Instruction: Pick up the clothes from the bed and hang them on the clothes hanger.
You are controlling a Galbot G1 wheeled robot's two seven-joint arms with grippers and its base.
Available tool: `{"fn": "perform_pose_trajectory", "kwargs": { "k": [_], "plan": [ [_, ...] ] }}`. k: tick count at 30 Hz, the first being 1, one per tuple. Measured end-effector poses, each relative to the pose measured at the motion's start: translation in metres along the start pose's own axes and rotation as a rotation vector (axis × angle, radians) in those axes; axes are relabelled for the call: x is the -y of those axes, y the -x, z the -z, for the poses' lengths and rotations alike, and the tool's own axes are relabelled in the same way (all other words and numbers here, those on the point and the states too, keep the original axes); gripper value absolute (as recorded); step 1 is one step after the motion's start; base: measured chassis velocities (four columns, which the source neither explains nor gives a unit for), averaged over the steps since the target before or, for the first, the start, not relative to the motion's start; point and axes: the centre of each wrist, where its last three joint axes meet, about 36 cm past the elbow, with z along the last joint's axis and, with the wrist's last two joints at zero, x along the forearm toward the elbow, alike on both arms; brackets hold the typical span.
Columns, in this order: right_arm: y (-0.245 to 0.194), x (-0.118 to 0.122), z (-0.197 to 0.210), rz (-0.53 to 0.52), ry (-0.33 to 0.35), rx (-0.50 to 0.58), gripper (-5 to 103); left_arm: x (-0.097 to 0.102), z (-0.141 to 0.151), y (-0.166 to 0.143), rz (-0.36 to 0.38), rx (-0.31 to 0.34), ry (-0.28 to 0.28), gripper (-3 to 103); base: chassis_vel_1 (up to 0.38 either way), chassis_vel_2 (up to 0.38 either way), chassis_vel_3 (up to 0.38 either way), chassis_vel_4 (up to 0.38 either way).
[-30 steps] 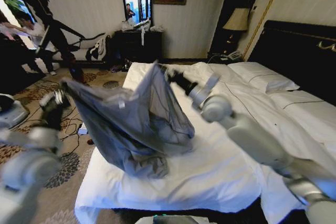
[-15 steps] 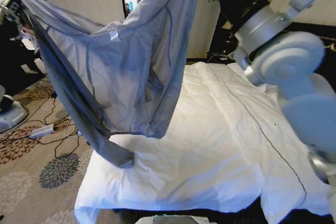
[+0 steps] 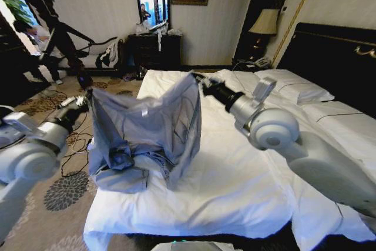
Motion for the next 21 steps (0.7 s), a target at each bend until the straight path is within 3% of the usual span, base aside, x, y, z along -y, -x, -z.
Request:
{"fn": "perform_pose_trajectory", "kwargs": {
  "k": [2, 3, 5, 7, 9, 12, 14, 15, 17, 18, 20, 21],
  "plan": [
    [0.002, 0.000, 0.003, -0.007, 0.022, 0.005, 0, 0.000, -0.001, -0.005, 0.039, -0.158, 0.018, 19, 0.000, 0.000, 0.000, 0.000],
    [0.002, 0.000, 0.003, -0.007, 0.022, 0.005, 0, 0.000, -0.001, -0.005, 0.039, -0.158, 0.018, 19, 0.000, 0.000, 0.000, 0.000],
    [0.009, 0.007, 0.008, -0.045, 0.026, 0.017, 0, 0.001, -0.003, -0.013, 0.067, -0.368, 0.051, 29, 0.000, 0.000, 0.000, 0.000],
    [0.016, 0.012, 0.010, -0.070, 0.029, 0.018, 0, 0.007, -0.005, -0.022, 0.047, -0.466, 0.062, 34, 0.000, 0.000, 0.000, 0.000],
    [0.019, 0.012, 0.010, -0.074, 0.031, 0.018, 0, 0.011, -0.006, -0.025, 0.026, -0.483, 0.060, 40, 0.000, 0.000, 0.000, 0.000],
    [0.029, 0.015, 0.006, -0.081, 0.037, 0.011, 0, 0.027, -0.011, -0.038, -0.073, -0.508, 0.060, 56, 0.000, 0.000, 0.000, 0.000],
    [0.031, 0.015, 0.005, -0.084, 0.036, 0.010, 0, 0.029, -0.012, -0.040, -0.105, -0.500, 0.067, 56, 0.000, 0.000, 0.000, 0.000],
    [0.032, 0.016, 0.003, -0.089, 0.036, 0.010, 0, 0.032, -0.011, -0.042, -0.184, -0.445, 0.059, 61, 0.000, 0.000, 0.000, 0.000],
    [0.033, 0.018, 0.001, -0.094, 0.039, 0.011, 0, 0.033, -0.004, -0.043, -0.299, -0.253, 0.030, 72, 0.000, 0.000, 0.000, 0.000],
    [0.033, 0.018, 0.001, -0.094, 0.039, 0.011, 0, 0.033, -0.004, -0.043, -0.299, -0.253, 0.030, 72, 0.000, 0.000, 0.000, 0.000],
    [0.032, 0.018, 0.000, -0.101, 0.037, 0.022, 0, 0.028, 0.017, -0.039, -0.378, 0.030, 0.015, 84, 0.000, 0.000, 0.000, 0.000],
    [0.032, 0.018, -0.001, -0.102, 0.036, 0.024, 0, 0.026, 0.023, -0.038, -0.388, 0.071, 0.003, 84, 0.000, 0.000, 0.000, 0.000]
  ]
}}
